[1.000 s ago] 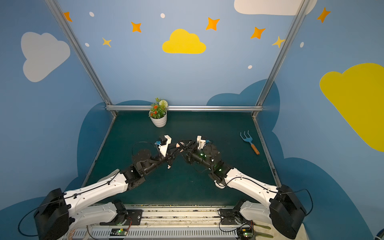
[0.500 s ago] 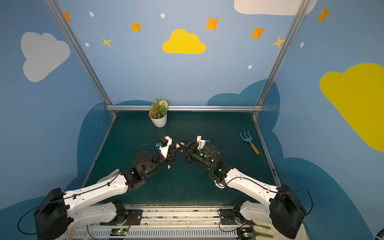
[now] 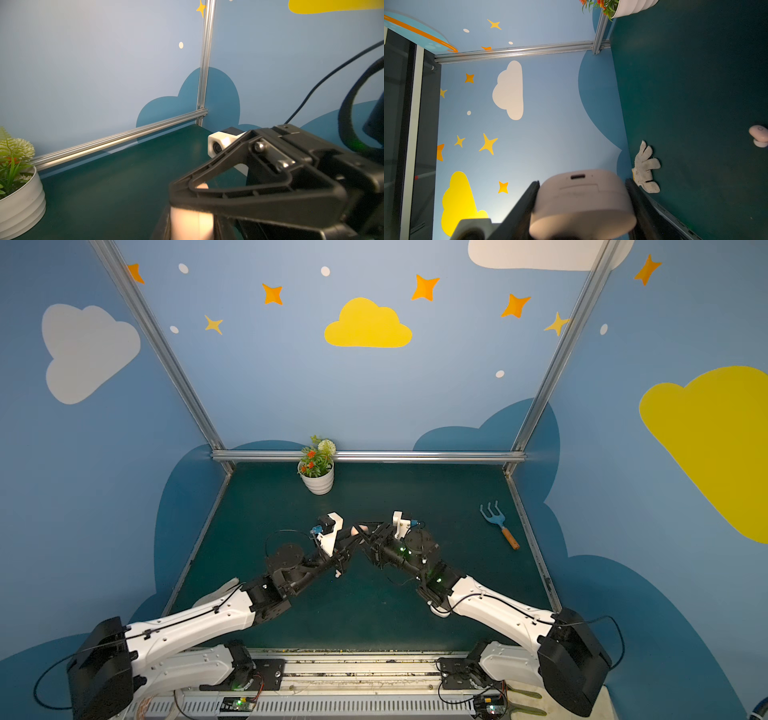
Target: Insert the wireless bluetooth earbuds into the charging case
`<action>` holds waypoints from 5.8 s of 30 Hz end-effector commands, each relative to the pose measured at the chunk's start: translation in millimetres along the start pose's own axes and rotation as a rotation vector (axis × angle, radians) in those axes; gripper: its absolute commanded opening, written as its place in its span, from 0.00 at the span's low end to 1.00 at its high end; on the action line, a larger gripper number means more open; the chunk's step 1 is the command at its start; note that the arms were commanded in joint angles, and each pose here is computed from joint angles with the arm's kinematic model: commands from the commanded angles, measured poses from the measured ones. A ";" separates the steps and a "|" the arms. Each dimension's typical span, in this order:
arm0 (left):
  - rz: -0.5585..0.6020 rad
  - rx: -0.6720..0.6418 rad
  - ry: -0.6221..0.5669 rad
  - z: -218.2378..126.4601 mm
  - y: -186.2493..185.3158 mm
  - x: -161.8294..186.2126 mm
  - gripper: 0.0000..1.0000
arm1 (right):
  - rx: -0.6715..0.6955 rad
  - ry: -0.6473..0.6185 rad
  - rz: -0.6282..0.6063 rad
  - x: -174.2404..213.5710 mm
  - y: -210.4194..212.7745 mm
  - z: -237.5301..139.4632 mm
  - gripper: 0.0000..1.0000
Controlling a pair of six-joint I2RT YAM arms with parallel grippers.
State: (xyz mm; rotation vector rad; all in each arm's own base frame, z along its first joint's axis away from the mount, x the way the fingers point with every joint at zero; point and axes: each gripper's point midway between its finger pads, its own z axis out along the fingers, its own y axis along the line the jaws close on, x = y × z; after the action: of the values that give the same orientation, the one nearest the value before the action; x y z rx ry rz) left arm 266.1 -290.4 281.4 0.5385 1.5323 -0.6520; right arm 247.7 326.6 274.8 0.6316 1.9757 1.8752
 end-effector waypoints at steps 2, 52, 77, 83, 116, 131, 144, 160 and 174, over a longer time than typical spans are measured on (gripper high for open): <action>-0.001 -0.017 0.008 -6.7 3.0 -0.5 0.67 | -0.023 -0.031 -0.023 -5.8 9.4 -5.7 0.47; 0.449 0.479 0.426 -20.8 -47.4 65.0 0.82 | 0.479 0.686 -0.354 40.3 -49.5 -45.5 0.39; 0.460 0.513 0.437 -20.0 -57.1 66.4 0.60 | 0.571 0.647 -0.398 35.6 -52.1 -46.5 0.35; 0.459 0.513 0.423 -19.1 -58.2 62.2 0.59 | 0.577 0.645 -0.415 35.5 -49.7 -45.4 0.34; 0.476 0.551 0.451 -20.0 -66.3 73.2 0.47 | 0.527 0.652 -0.409 42.2 -29.6 -39.7 0.31; 0.483 0.551 0.449 -20.5 -66.5 72.8 0.35 | 0.517 0.655 -0.413 43.8 -24.6 -37.3 0.32; 0.465 0.505 0.454 -24.4 -60.0 70.2 0.28 | 0.502 0.616 -0.408 40.4 -20.4 -48.0 0.68; 0.368 0.507 0.445 -29.0 -64.7 65.1 0.24 | 0.516 0.488 -0.356 12.8 -31.7 -83.9 0.79; 0.024 0.760 0.351 -40.6 -107.4 39.9 0.22 | 0.401 0.381 -0.879 4.5 -13.6 -132.9 0.83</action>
State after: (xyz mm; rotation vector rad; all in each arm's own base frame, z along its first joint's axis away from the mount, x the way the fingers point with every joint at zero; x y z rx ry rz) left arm 170.3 -334.7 232.8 1.3033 1.6182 -1.0343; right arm 177.8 217.2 259.9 -0.3163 2.4667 1.1648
